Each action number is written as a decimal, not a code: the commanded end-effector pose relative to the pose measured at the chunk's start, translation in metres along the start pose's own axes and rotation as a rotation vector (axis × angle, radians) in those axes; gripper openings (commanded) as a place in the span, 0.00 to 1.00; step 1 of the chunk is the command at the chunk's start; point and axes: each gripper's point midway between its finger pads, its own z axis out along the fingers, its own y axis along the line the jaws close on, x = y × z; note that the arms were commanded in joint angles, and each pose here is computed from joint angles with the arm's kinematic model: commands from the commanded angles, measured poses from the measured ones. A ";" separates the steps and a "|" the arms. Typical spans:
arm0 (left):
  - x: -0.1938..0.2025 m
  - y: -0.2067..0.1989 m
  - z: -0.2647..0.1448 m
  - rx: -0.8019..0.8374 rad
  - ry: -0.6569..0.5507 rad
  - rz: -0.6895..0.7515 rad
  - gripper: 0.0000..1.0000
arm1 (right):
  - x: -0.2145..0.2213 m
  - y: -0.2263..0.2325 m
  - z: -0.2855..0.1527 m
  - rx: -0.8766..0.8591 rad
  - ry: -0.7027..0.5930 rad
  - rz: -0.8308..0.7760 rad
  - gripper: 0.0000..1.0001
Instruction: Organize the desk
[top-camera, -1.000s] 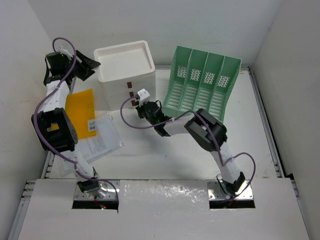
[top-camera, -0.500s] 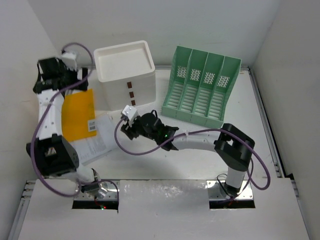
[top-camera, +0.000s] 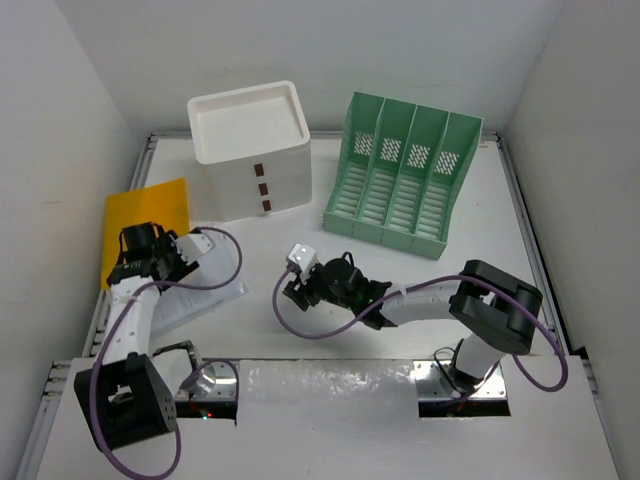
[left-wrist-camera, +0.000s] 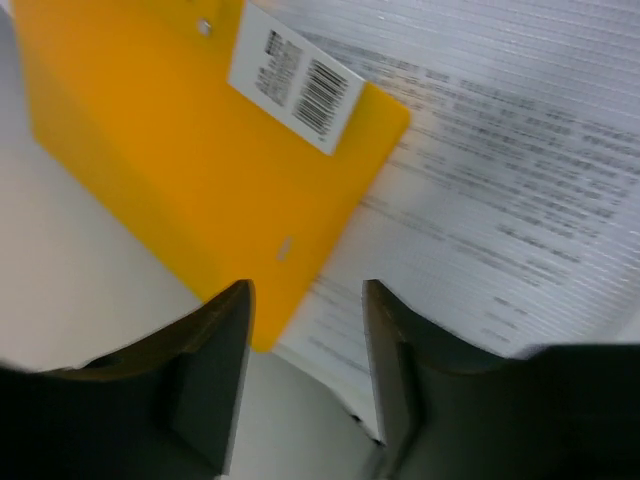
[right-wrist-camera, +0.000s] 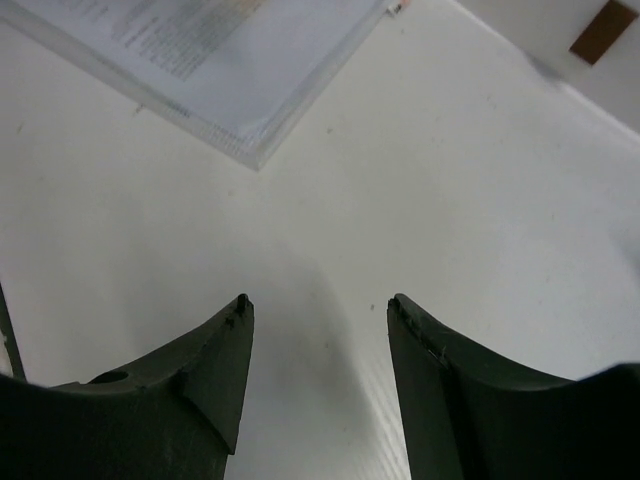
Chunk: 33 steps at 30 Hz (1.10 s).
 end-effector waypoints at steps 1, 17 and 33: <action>0.004 0.009 0.017 -0.082 -0.008 0.097 0.57 | -0.033 0.003 -0.010 -0.010 -0.200 0.045 0.55; 0.028 -0.015 0.058 -0.320 -0.024 0.240 0.77 | -0.042 0.024 -0.011 -0.122 -0.275 0.124 0.55; -0.007 0.005 0.061 -0.243 -0.151 0.178 0.72 | -0.047 0.036 0.007 -0.151 -0.190 0.078 0.55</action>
